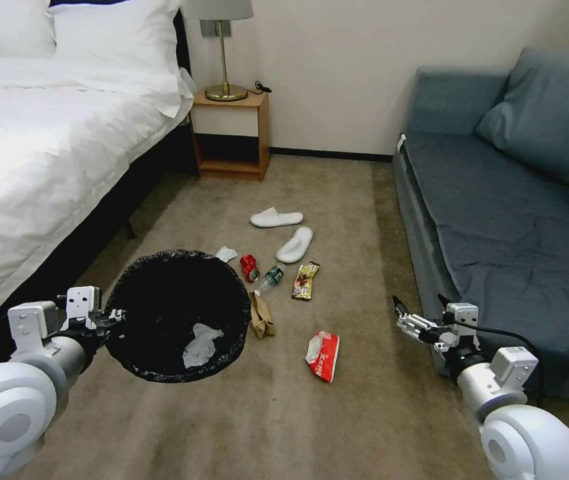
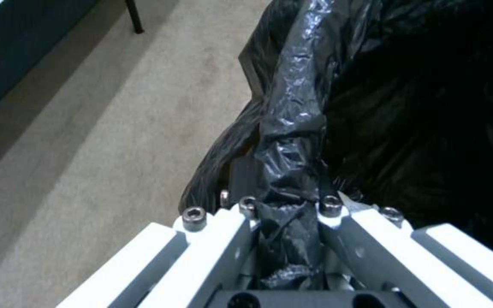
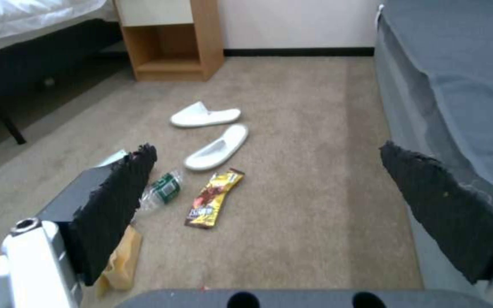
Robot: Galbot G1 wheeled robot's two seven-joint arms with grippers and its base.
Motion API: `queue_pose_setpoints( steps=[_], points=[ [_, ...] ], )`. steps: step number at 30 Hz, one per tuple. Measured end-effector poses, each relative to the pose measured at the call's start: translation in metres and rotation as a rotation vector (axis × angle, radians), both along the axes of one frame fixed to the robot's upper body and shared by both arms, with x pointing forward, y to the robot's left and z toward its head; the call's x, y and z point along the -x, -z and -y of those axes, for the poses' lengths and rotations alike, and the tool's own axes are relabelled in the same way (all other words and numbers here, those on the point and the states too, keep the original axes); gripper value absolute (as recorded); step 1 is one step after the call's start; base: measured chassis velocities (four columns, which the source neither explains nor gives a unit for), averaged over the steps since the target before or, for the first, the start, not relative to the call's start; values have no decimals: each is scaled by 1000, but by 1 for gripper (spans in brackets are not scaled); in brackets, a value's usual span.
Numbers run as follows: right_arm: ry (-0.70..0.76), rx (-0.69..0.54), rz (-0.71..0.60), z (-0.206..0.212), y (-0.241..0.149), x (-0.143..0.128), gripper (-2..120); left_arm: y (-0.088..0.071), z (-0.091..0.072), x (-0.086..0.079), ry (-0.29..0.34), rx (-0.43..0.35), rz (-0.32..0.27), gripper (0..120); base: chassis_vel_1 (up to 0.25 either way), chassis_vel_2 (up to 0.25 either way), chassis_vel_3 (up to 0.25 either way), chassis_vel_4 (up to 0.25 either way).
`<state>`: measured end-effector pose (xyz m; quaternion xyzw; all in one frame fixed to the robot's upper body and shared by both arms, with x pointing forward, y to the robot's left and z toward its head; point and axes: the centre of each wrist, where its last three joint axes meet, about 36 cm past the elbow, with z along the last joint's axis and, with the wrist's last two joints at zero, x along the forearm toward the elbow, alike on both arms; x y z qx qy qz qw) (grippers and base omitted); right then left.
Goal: Pick up the trash bin, then pick up the garbage on the floor and place it into the trash bin.
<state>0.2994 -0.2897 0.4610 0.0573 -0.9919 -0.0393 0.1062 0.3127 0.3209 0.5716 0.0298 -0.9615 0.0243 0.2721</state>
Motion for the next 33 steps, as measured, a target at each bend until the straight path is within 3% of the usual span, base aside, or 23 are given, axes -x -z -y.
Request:
queue_pose_setpoints(
  steps=[22,33],
  points=[
    [-14,27,-60,-1,12,-3,100,-7,-1,0,0,12,20,2,-100,106,112,-105],
    [-45,-68,-279,-24,71,-40,100,-19,-13,-6,-38,16,69,2,0,0,0,0]
  ],
)
